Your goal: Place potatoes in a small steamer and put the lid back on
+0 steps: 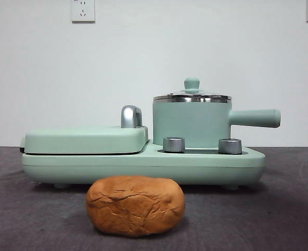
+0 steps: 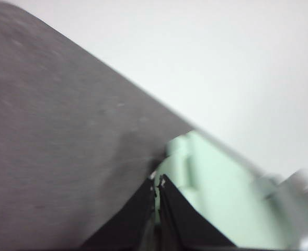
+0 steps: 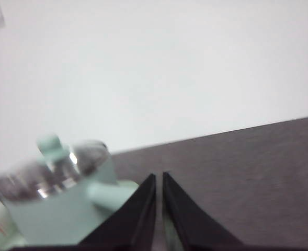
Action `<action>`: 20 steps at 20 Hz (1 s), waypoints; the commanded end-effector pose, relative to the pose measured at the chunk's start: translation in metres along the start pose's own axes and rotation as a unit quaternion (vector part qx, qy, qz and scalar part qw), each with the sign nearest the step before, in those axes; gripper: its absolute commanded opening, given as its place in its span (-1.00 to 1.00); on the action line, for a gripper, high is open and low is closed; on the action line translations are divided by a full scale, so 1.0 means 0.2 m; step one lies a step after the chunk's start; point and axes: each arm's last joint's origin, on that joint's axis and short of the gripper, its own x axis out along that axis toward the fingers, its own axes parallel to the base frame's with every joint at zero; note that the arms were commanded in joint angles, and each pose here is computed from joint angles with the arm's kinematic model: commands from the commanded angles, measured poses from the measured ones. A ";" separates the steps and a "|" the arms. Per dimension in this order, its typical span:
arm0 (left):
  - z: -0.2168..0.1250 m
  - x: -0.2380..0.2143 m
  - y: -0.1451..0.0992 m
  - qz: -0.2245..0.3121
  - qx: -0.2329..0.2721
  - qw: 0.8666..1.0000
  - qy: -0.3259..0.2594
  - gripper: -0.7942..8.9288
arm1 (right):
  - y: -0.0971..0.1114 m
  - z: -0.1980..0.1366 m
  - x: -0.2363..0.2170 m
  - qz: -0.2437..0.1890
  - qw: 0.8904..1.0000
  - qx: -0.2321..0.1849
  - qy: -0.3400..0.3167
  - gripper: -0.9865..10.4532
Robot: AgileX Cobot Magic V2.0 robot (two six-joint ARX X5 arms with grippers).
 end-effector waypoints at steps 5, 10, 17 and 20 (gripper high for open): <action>0.09 -0.02 -0.08 -0.134 -0.077 0.985 -0.077 -0.82 | 0.03 0.06 0.00 0.063 0.987 0.144 -0.042 -0.80; 0.20 -0.07 -0.18 -0.221 -0.059 0.963 -0.141 -0.82 | 0.09 0.18 -0.02 0.117 0.980 0.151 -0.063 -0.80; 0.38 -0.15 -0.34 -0.191 -0.040 0.976 -0.098 -0.82 | 0.19 0.45 -0.05 0.122 0.984 0.131 -0.020 -0.80; 0.47 -0.17 -0.40 -0.159 0.011 0.985 -0.068 -0.82 | 0.24 0.56 -0.04 0.141 0.986 0.085 -0.003 -0.80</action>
